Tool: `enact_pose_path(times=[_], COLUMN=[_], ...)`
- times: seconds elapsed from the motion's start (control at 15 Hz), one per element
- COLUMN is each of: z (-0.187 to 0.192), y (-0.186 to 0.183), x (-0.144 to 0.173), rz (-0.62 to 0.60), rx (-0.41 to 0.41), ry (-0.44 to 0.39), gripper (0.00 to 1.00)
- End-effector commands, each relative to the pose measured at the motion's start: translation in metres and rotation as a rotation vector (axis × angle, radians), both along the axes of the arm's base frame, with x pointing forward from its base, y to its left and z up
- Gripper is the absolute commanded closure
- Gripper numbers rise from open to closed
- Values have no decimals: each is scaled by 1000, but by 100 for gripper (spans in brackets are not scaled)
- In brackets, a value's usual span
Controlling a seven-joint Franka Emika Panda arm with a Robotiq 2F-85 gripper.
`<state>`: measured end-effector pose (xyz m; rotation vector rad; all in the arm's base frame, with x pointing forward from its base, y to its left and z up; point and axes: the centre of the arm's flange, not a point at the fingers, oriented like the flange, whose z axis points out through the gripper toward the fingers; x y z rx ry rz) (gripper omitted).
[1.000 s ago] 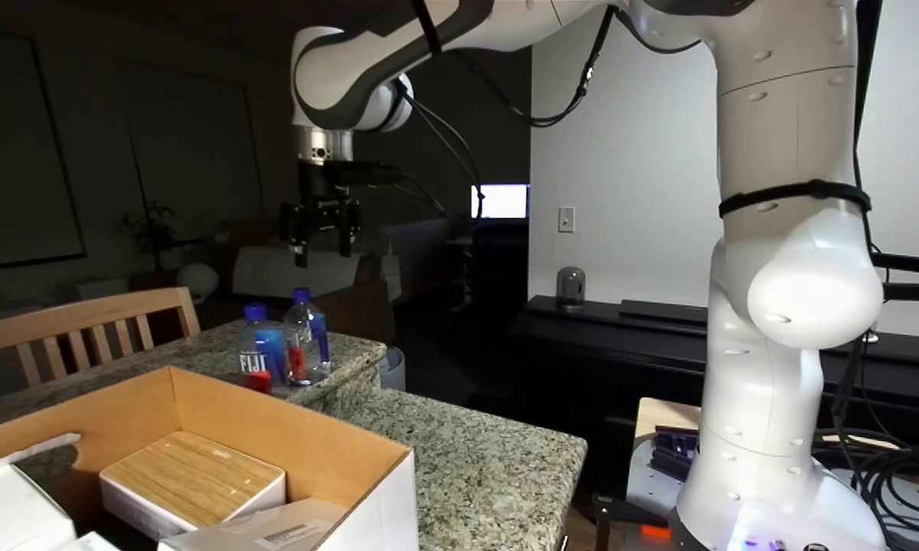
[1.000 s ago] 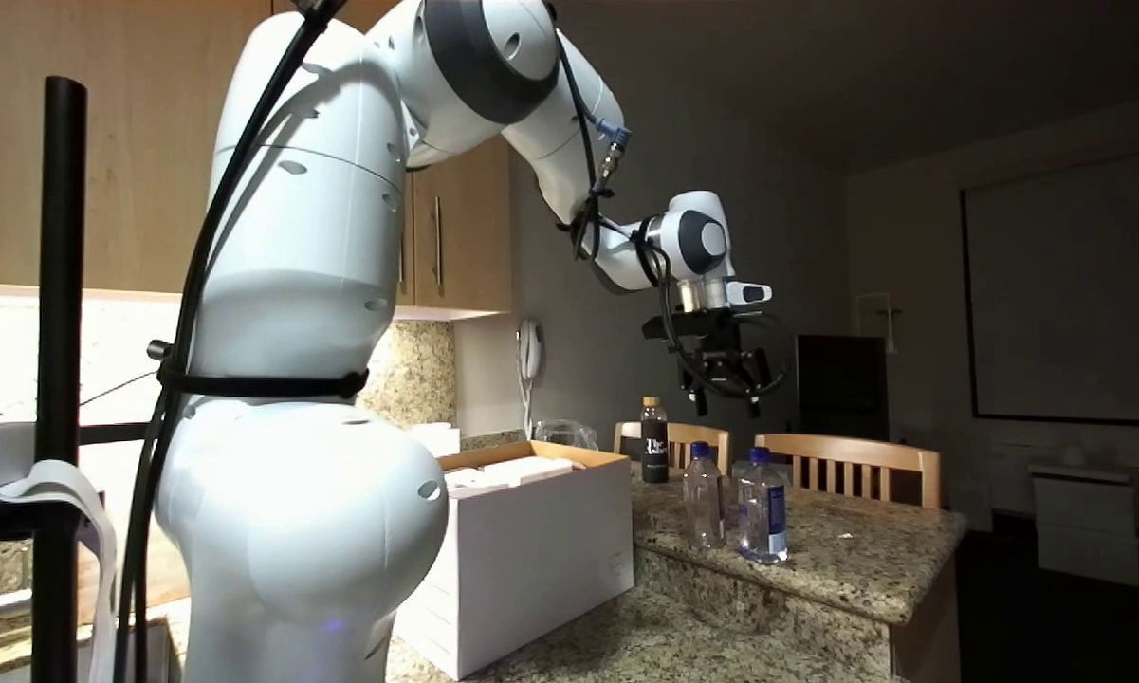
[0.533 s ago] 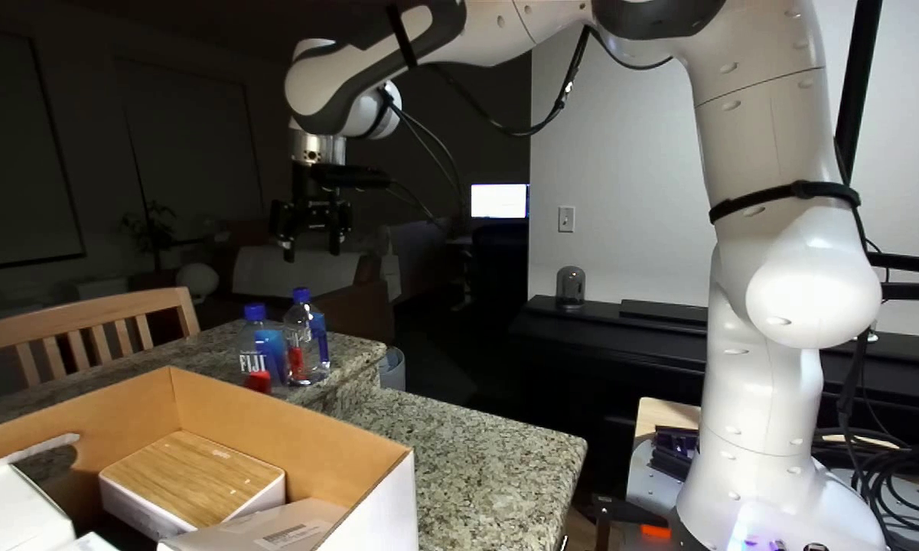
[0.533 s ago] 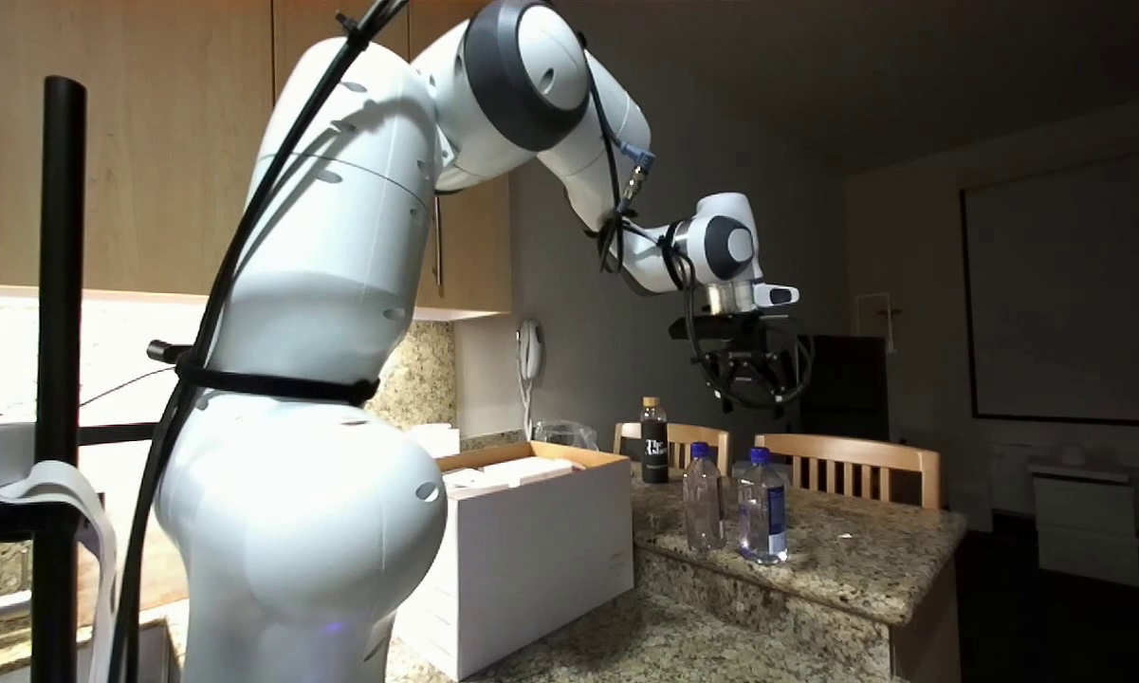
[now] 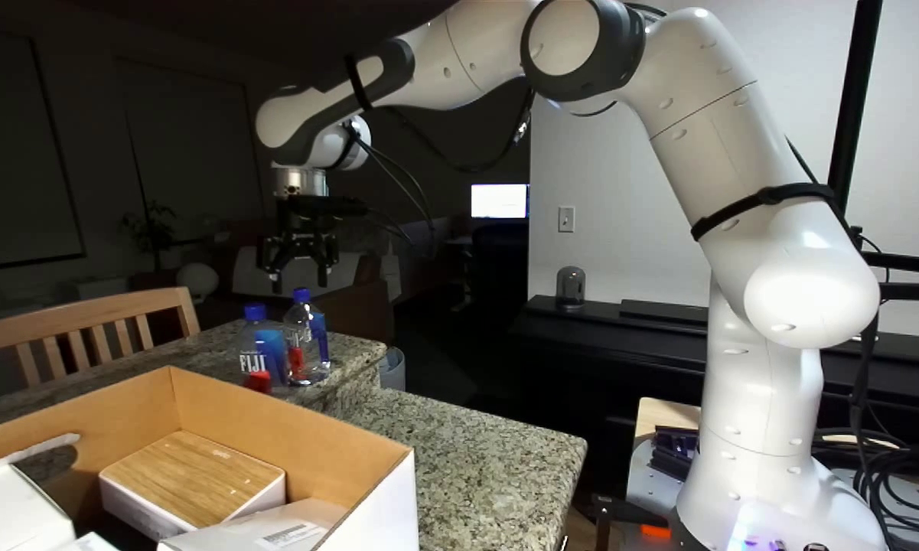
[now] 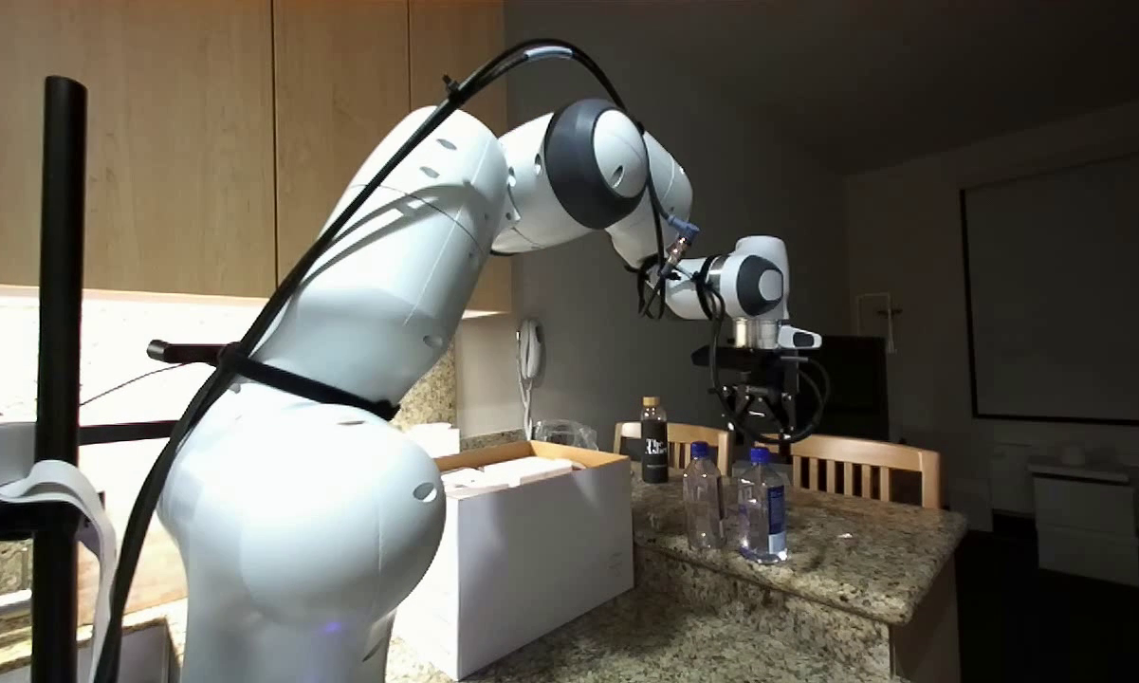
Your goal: Pick the bottles from the counter and put them in the box
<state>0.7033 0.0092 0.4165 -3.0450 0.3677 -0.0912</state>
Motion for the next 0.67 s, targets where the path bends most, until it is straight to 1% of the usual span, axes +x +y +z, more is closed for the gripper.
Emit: enact_pose_path(times=[0.0, 0.07, 0.47, 0.53, 0.6], z=[-4, -5, -7, -8, -9], y=[2, 3, 6, 6, 6], x=[27, 30, 41, 43, 43], rz=[-16, -15, -10, -11, -11], rx=[5, 3, -2, -3, -4], ry=[60, 70, 102, 105, 109], gripper=[34, 43, 82, 88, 90])
